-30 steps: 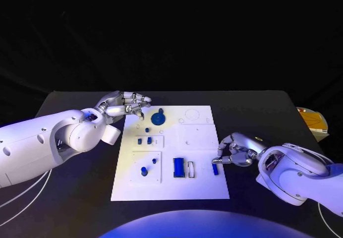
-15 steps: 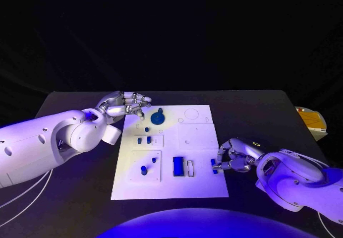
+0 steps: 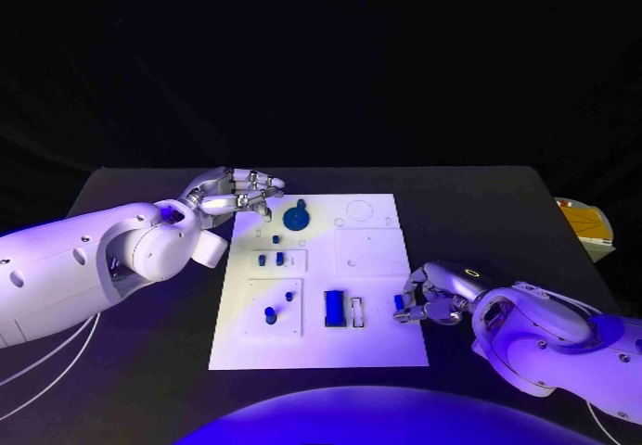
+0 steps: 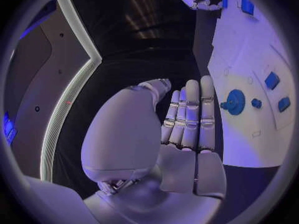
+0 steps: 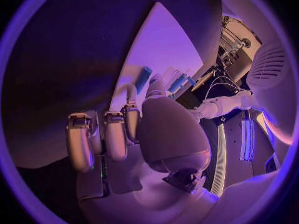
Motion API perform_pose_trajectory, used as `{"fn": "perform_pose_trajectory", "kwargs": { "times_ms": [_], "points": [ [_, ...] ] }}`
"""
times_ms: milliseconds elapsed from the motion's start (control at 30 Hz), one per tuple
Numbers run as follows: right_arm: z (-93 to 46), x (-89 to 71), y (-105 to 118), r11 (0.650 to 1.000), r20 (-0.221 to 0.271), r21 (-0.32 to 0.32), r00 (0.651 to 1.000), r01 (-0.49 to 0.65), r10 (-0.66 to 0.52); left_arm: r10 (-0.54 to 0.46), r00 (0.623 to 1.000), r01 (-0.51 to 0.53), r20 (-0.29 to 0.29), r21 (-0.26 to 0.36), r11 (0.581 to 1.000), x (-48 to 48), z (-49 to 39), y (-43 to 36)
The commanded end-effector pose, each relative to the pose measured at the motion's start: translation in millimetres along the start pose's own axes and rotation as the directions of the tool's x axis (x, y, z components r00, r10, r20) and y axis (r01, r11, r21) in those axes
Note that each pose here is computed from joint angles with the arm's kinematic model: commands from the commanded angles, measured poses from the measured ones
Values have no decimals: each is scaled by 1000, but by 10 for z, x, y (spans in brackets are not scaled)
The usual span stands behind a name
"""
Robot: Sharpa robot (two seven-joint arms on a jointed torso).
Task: Assemble the parts on the task board
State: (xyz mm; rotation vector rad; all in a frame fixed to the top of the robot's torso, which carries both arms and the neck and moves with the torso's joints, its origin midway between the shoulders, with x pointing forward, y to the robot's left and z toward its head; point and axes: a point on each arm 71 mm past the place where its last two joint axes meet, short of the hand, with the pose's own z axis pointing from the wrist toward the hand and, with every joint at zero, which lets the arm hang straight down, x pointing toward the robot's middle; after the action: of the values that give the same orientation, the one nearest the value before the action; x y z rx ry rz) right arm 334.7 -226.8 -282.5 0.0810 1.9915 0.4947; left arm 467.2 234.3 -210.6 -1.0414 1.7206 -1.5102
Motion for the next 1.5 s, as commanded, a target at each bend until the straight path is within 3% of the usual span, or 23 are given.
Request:
{"fn": "perform_pose_trajectory", "kwargs": {
  "times_ms": [33, 1000, 1500],
  "points": [
    [15, 34, -9, 999, -10, 6, 999, 39, -39, -8, 1000, 8, -9, 13, 1000, 19, 3, -12],
    [44, 133, 30, 998, -44, 11, 997, 60, -59, -7, 1000, 7, -6, 3, 1000, 0, -13, -6],
    [-12, 57, 211, 999, 0, -27, 1000, -20, 20, -7, 1000, 7, -8, 0, 1000, 5, -8, -3]
  ]
}}
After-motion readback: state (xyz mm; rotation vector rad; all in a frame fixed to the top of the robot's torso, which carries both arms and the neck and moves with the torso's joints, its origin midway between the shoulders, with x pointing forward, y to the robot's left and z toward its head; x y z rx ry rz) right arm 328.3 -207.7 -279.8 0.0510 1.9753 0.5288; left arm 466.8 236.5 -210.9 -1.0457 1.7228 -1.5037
